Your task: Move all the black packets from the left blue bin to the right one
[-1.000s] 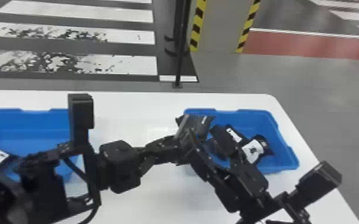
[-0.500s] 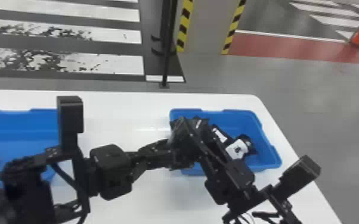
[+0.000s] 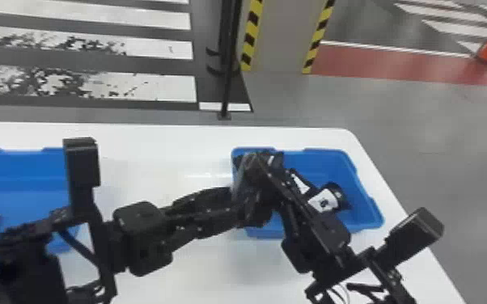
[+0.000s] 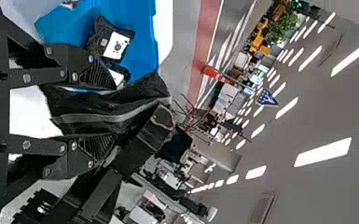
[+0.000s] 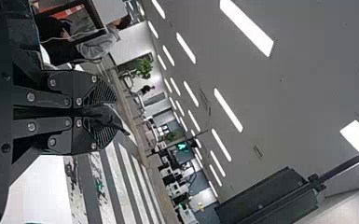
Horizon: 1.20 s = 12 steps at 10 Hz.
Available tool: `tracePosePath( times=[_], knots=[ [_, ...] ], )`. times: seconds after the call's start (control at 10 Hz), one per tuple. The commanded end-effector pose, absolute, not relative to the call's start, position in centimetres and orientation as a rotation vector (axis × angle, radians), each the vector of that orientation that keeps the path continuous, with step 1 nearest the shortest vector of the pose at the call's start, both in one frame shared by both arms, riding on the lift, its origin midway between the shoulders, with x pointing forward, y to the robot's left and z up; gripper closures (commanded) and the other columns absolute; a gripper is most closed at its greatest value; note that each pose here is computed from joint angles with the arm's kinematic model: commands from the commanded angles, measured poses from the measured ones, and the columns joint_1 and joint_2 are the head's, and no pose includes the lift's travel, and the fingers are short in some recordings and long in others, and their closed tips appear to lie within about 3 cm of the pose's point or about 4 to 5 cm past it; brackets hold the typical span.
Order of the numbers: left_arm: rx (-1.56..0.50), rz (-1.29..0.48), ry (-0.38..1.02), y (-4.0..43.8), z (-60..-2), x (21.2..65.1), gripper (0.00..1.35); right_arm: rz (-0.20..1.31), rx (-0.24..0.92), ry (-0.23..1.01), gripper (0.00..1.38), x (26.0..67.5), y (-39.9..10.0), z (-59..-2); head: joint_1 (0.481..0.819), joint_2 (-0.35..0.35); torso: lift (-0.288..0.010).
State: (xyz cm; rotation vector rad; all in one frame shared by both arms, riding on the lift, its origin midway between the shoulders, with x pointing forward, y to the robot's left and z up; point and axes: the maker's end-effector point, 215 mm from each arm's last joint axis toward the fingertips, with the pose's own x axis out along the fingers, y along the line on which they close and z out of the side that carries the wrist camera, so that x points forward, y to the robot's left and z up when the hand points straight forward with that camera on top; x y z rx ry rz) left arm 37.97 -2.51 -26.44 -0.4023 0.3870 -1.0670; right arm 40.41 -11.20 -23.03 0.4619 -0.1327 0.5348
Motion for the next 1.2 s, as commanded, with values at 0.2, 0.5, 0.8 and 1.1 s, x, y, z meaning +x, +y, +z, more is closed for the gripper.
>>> tracePosePath(
  times=[0.2, 0.5, 0.8, 1.1],
  knots=[
    [-0.439, -0.966, 0.419, 1.5, -28.6, 37.8, 0.19, 0.477, 0.404, -0.136, 1.27, 43.9, -14.6, -24.5, 0.695, -0.185, -0.185],
    [-0.432, -0.899, 0.408, 4.4, -28.9, 38.8, 0.19, 0.439, 0.288, -0.084, 1.27, 50.0, -16.3, -28.9, 0.695, -0.172, -0.185],
    [-0.426, -0.853, 0.408, 6.4, -29.3, 39.4, 0.19, 0.359, 0.189, 0.000, 1.21, 56.1, -19.4, -33.7, 0.695, -0.148, -0.185],
    [-0.419, -0.812, 0.394, 8.2, -29.3, 40.1, 0.19, 0.262, 0.101, 0.022, 0.71, 56.9, -24.0, -34.8, 0.695, -0.171, -0.185]
  ],
)
